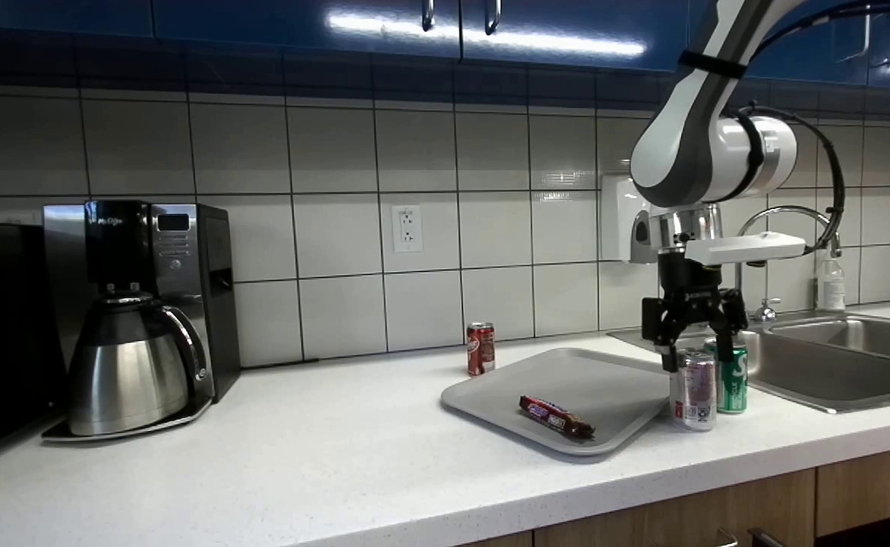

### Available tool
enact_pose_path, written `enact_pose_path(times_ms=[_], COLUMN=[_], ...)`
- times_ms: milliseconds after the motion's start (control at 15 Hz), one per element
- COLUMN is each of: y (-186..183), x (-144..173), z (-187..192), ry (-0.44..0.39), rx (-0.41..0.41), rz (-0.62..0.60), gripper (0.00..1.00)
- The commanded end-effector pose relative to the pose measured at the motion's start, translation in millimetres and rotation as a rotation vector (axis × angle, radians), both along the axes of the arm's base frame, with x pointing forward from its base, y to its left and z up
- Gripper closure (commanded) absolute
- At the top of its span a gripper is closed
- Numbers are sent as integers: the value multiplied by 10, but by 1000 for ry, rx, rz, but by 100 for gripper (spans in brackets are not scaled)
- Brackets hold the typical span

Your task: Put the cans on the grey tray.

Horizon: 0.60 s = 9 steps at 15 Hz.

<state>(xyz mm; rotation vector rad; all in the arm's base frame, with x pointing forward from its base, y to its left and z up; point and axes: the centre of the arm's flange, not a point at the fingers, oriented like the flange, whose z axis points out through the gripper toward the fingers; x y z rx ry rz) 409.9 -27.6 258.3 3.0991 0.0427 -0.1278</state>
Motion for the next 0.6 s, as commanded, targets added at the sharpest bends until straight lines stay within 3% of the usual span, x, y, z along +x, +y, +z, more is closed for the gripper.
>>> enact_pose_path(times_ms=[0, 533], y=[17, 52], x=[67, 83], z=[-47, -150], ry=[-12, -5], rx=[-18, -28], rz=[34, 59], gripper=[0, 0])
